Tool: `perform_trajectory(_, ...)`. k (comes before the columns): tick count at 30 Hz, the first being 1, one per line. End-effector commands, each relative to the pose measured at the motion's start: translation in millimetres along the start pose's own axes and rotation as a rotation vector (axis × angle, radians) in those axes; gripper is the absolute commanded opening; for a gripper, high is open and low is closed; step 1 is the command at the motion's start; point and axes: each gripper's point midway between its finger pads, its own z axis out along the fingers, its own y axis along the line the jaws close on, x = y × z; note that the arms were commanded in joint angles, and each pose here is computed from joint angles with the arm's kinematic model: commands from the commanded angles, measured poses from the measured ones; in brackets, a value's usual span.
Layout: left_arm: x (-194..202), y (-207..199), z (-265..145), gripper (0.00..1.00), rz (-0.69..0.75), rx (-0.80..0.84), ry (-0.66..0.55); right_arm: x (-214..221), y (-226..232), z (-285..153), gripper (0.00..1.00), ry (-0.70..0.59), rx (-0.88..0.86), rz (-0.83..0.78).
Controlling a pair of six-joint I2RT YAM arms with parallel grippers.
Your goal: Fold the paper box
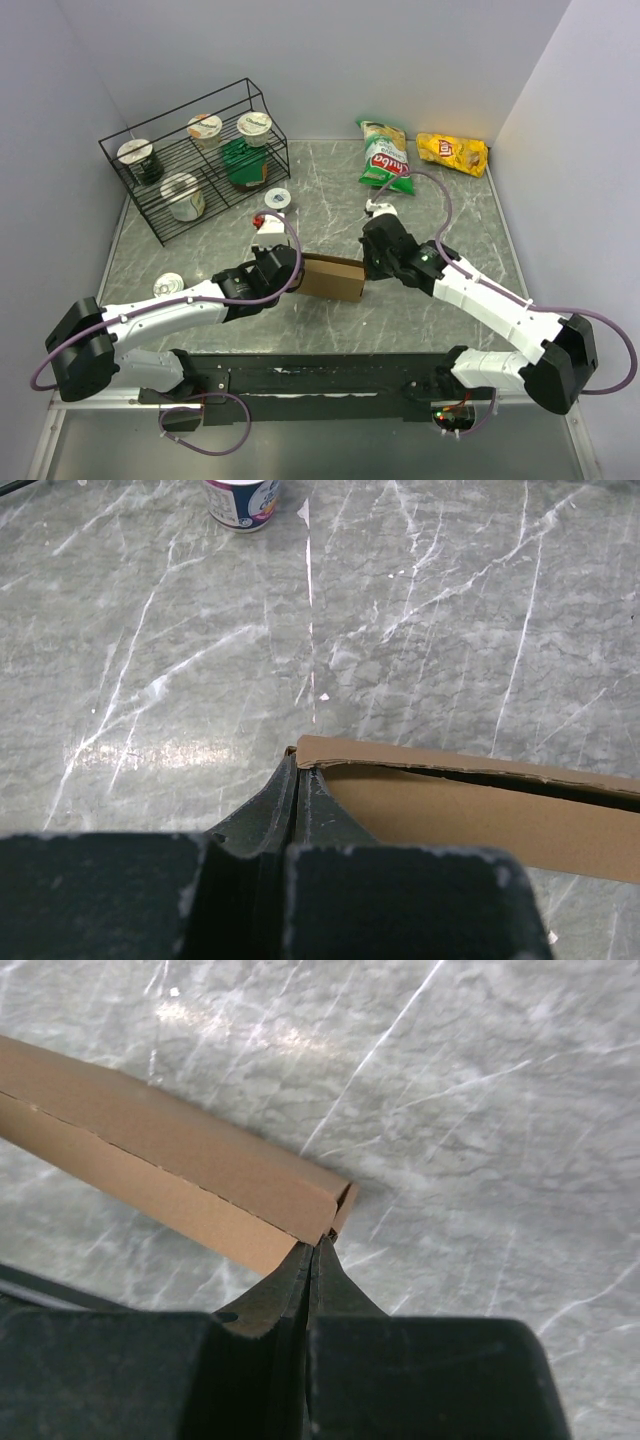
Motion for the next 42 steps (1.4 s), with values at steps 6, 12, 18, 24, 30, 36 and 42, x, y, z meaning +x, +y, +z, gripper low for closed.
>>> perform_trajectory(6,97,5,-21,0.01,0.108,0.084,0.344,39,22,11,0.0,-0.015,-0.041,-0.072)
perform_trajectory(12,100,2,-23,0.01,0.08,0.114,0.346,70,14,21,0.0,-0.023,0.019,-0.098)
perform_trajectory(18,100,2,-24,0.01,0.082,0.148,0.324,82,3,21,0.0,-0.01,0.067,-0.1)
perform_trajectory(24,103,4,-21,0.01,0.153,0.184,0.303,72,3,11,0.13,-0.008,0.089,-0.118)
perform_trajectory(30,105,4,-21,0.01,0.199,0.203,0.305,55,4,-5,0.29,-0.04,0.098,-0.101)
perform_trajectory(36,104,4,-20,0.01,0.206,0.198,0.308,40,3,-21,0.51,-0.076,0.102,-0.083)
perform_trajectory(42,104,4,-21,0.01,0.204,0.2,0.309,35,-4,-29,0.68,-0.089,0.115,-0.086)
